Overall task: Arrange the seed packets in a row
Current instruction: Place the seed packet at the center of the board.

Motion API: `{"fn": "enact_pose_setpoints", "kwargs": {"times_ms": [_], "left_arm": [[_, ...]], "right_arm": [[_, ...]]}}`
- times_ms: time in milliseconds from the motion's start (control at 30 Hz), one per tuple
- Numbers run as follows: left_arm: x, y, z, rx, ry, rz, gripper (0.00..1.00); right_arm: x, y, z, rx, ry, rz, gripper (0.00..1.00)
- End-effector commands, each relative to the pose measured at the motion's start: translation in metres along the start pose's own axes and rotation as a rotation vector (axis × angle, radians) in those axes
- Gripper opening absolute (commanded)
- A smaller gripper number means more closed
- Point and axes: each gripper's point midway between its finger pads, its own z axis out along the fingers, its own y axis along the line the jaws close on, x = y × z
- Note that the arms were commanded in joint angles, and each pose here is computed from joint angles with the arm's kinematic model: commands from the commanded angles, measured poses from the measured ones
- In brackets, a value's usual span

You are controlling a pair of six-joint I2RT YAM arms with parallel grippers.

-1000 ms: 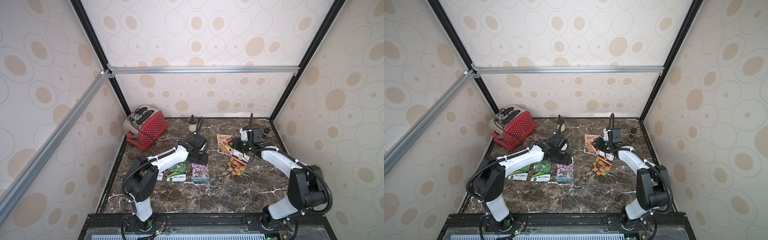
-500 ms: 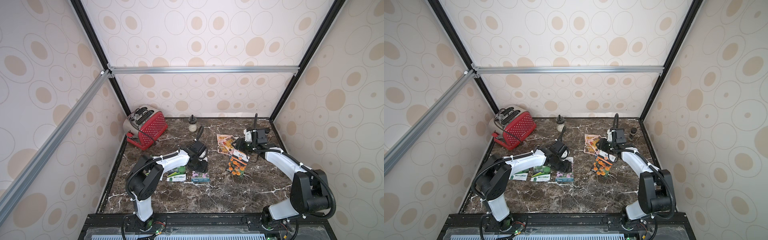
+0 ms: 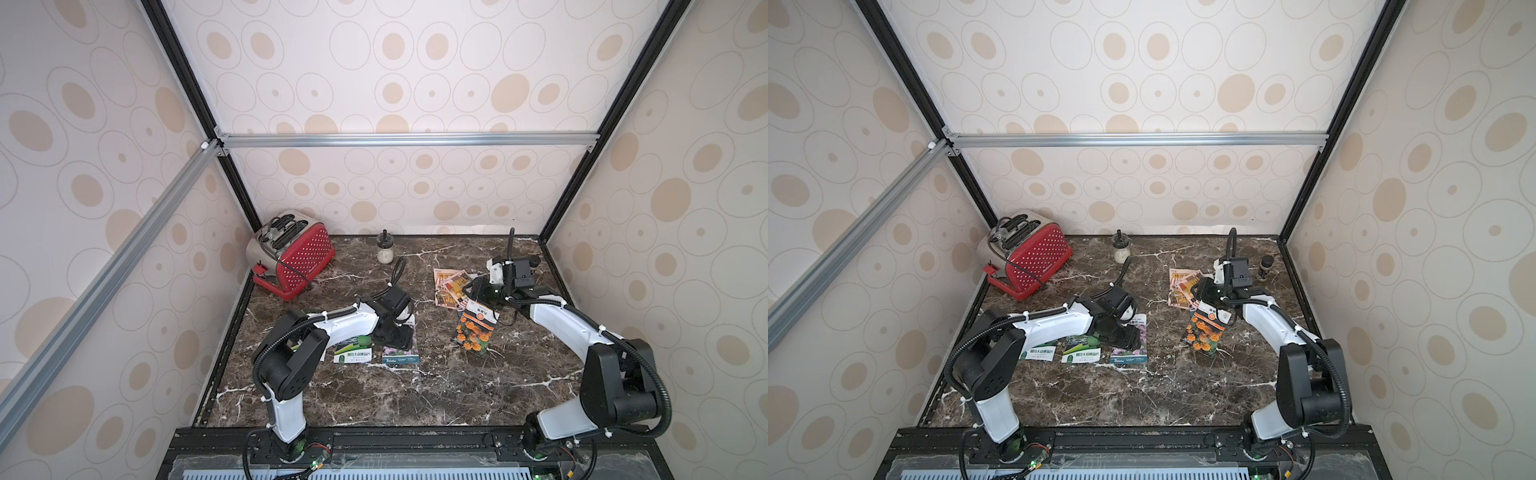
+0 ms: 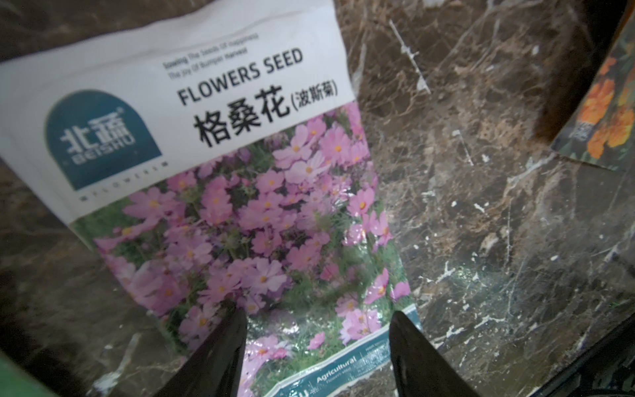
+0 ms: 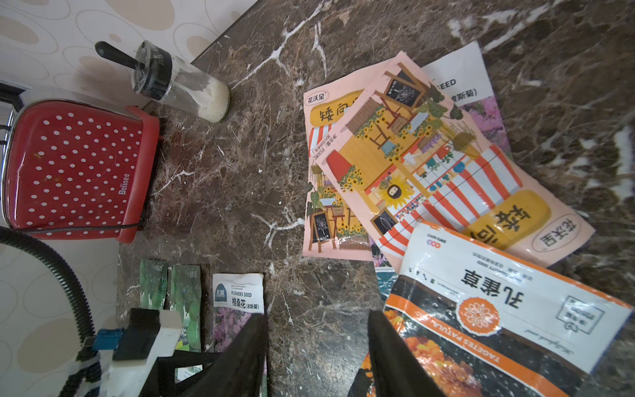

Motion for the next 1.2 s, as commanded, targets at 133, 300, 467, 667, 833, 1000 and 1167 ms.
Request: {"fn": "enact_pose_setpoints", "kwargs": {"times_ms": [133,300,467,667,833,1000,1167], "left_arm": [[0.01,0.028,0.008,-0.072,0.038,-0.041,0.67],[0.008,0.036,0.003,-0.087,0.025,-0.058,0.67],[0.009,0.042,0.004,-0.1,0.03,-0.062,0.67],[0.01,0.047,0.004,-0.113,0.035,-0.071,0.66],[0.01,0.052,0.002,-0.126,0.036,-0.08,0.66],[0.012,0.055,0.002,-0.13,0.034,-0.09,0.66],[0.008,0.054,-0.001,-0.125,0.015,-0.096,0.66]], "right_arm": [[0.009,-0.007,-0.002,0.017,0.021,0.005,0.51],[0.01,-0.008,-0.002,0.018,0.023,0.004,0.51],[0.011,-0.008,-0.002,0.017,0.023,0.005,0.51],[0.012,-0.009,-0.003,0.024,0.025,-0.001,0.51],[0.013,-0.01,-0.002,0.026,0.027,-0.001,0.51],[0.014,-0.01,-0.001,0.021,0.031,0.002,0.51],[0.011,-0.007,-0.002,0.016,0.03,-0.004,0.51]]}}
